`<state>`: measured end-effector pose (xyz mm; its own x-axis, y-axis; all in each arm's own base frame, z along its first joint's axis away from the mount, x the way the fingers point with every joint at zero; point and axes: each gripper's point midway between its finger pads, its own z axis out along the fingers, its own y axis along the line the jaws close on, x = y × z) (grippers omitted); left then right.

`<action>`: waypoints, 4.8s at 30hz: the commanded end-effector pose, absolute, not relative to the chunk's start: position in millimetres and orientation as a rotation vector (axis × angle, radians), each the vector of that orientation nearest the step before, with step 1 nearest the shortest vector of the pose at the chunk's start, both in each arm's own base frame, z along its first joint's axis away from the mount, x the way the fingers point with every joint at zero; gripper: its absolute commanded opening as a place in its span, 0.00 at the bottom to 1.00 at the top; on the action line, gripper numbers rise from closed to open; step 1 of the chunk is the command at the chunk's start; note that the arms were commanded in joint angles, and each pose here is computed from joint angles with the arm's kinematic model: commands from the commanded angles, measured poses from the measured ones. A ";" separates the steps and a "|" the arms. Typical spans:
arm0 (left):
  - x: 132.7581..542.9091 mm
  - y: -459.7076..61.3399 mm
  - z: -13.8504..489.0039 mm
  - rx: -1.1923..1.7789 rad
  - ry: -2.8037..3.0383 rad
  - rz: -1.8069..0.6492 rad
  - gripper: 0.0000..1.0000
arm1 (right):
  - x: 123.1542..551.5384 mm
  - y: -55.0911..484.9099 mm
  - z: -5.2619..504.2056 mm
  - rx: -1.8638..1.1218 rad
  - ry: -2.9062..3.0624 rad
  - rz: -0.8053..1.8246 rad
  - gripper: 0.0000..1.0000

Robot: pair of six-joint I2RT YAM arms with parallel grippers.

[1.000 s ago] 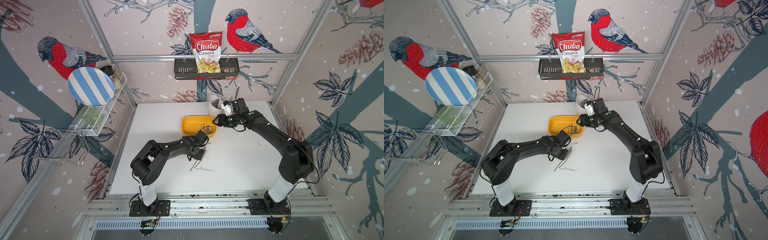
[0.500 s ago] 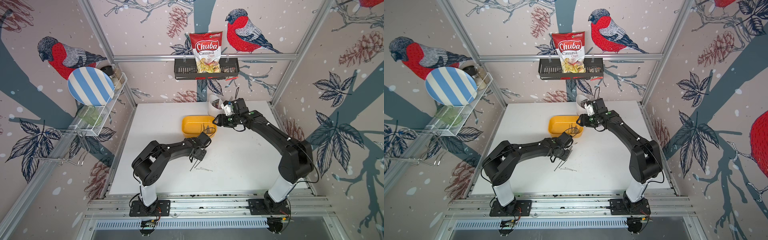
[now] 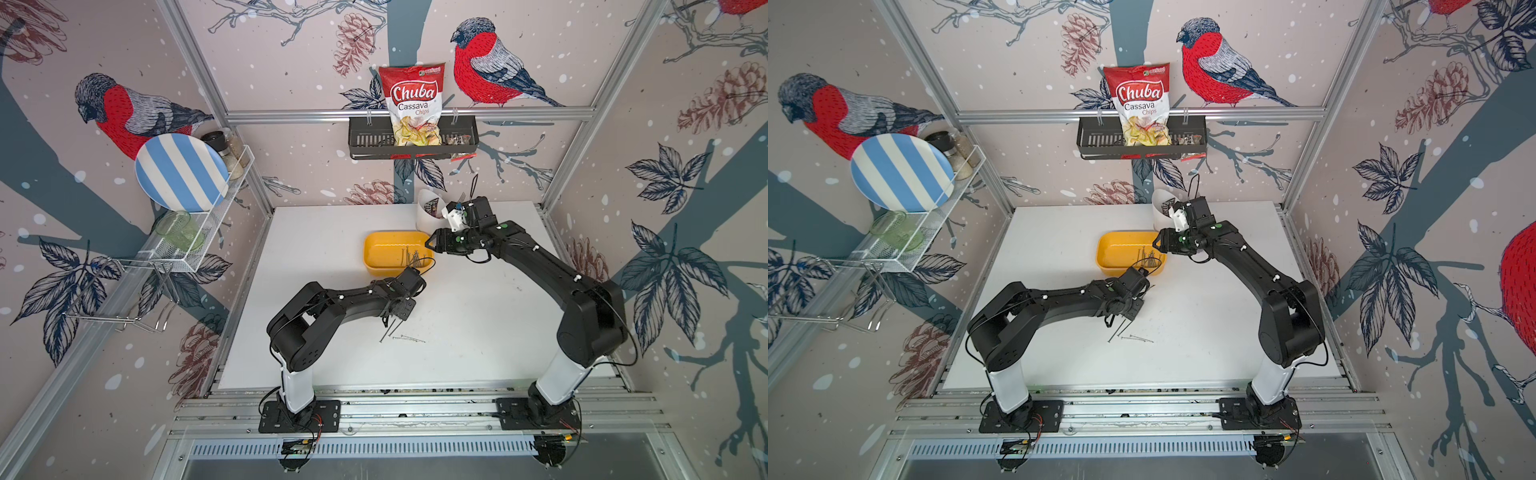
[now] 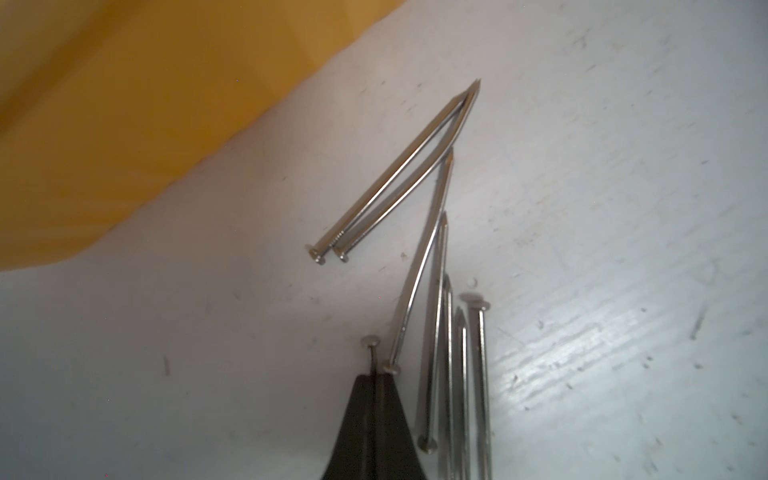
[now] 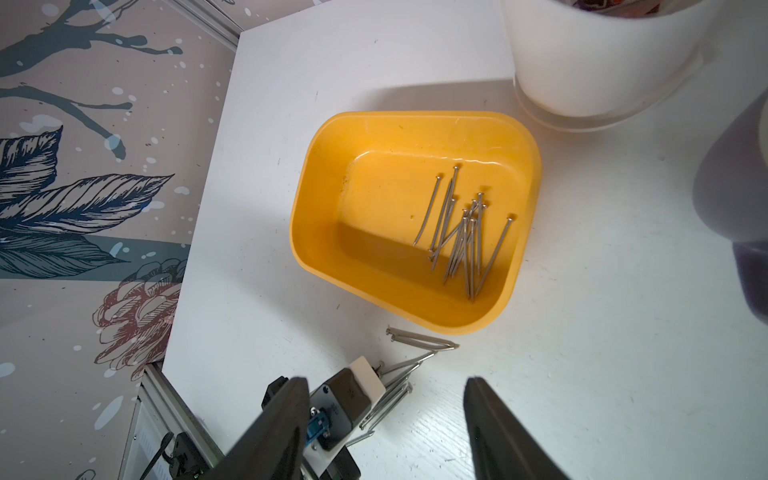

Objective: Put the nails on the desktop into the storage box
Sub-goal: Pick up the nail from the center of the board, then place the nail in the storage box, then pick up the nail from the center of the board.

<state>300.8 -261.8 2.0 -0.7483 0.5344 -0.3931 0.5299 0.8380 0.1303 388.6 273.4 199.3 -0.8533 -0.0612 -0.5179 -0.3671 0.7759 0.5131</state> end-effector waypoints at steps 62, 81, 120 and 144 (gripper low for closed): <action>485.9 -279.4 63.4 0.196 2.627 -0.437 0.00 | 360.5 232.6 327.6 -0.284 1.832 0.631 1.00; 476.4 -275.5 93.9 0.158 2.595 -0.471 0.28 | 364.3 254.3 295.8 -0.337 2.024 0.742 1.00; 256.6 -180.7 75.1 0.263 2.698 -0.715 0.91 | 183.3 297.4 31.2 -1.130 2.763 0.198 0.63; 255.5 -184.2 72.5 0.313 2.714 -0.717 0.90 | 202.5 297.8 0.2 -1.229 2.752 0.048 0.50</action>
